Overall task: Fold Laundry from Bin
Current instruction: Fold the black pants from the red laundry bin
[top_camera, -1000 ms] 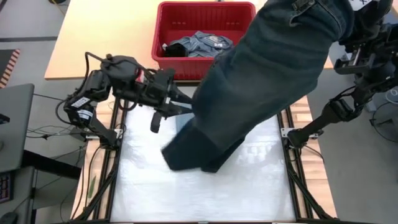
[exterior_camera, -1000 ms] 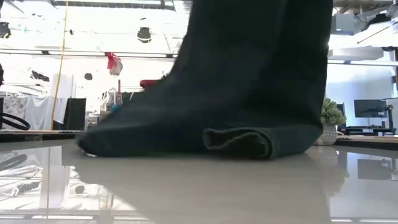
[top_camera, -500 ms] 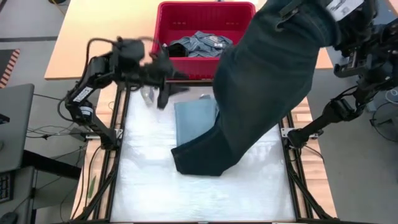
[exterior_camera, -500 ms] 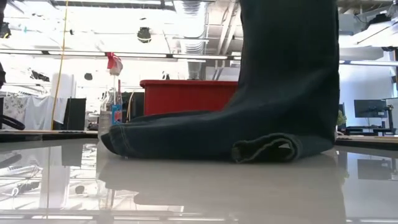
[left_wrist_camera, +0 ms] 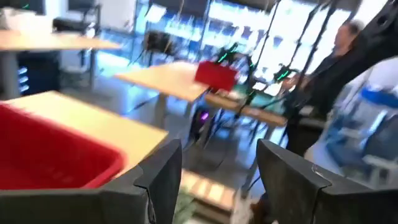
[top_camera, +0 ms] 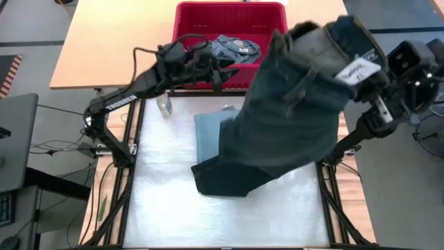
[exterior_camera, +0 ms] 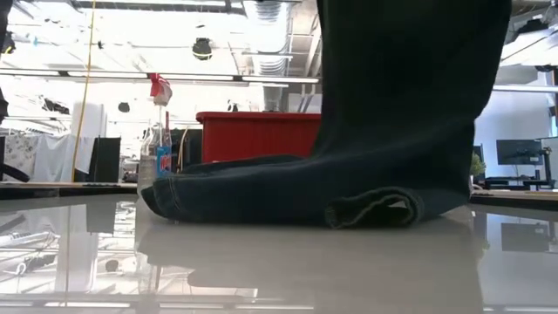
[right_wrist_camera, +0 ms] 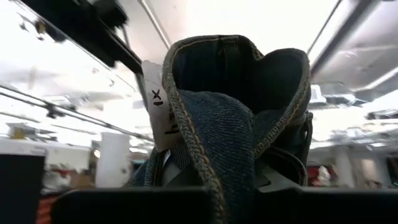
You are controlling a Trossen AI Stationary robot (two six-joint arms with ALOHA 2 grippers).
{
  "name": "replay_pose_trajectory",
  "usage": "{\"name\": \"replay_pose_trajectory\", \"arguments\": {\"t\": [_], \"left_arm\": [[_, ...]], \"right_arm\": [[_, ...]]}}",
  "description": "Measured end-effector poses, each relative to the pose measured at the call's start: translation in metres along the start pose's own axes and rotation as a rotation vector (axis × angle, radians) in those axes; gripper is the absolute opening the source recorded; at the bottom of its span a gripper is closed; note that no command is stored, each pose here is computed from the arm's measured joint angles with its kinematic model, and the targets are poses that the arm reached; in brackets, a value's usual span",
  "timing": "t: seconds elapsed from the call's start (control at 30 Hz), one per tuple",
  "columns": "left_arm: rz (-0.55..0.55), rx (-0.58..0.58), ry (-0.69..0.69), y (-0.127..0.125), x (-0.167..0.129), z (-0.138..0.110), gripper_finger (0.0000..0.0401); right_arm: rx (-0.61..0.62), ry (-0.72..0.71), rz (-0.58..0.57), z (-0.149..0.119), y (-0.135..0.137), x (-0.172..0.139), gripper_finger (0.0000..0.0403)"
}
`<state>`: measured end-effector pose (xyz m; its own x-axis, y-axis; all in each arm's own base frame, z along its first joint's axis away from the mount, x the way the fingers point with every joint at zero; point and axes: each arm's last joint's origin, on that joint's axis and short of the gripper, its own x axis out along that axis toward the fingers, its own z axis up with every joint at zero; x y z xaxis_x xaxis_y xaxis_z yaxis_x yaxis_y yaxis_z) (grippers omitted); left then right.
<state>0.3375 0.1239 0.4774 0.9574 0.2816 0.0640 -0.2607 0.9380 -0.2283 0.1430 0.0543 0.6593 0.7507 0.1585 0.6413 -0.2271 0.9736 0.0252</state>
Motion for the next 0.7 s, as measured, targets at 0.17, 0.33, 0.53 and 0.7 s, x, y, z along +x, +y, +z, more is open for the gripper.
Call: {"name": "replay_pose_trajectory", "arguments": {"t": [0.17, 0.33, 0.53, 0.7], "left_arm": [[-0.239, -0.079, -0.105, -0.032, 0.013, -0.045, 0.0194], [-0.219, -0.151, -0.313, -0.066, 0.02, -0.066, 0.0194], [-0.387, -0.233, -0.247, -0.11, 0.056, -0.094, 0.0194], [-0.688, -0.173, -0.103, -0.135, 0.054, -0.08, 0.0191]], "right_arm": [[-0.004, -0.067, 0.023, -0.007, 0.007, 0.011, 0.004], [-0.073, -0.147, -0.004, 0.0, 0.003, 0.011, 0.004], [-0.116, -0.146, -0.055, -0.005, -0.008, 0.017, 0.004], [-0.156, -0.084, -0.091, -0.006, -0.015, 0.014, 0.004]]}}
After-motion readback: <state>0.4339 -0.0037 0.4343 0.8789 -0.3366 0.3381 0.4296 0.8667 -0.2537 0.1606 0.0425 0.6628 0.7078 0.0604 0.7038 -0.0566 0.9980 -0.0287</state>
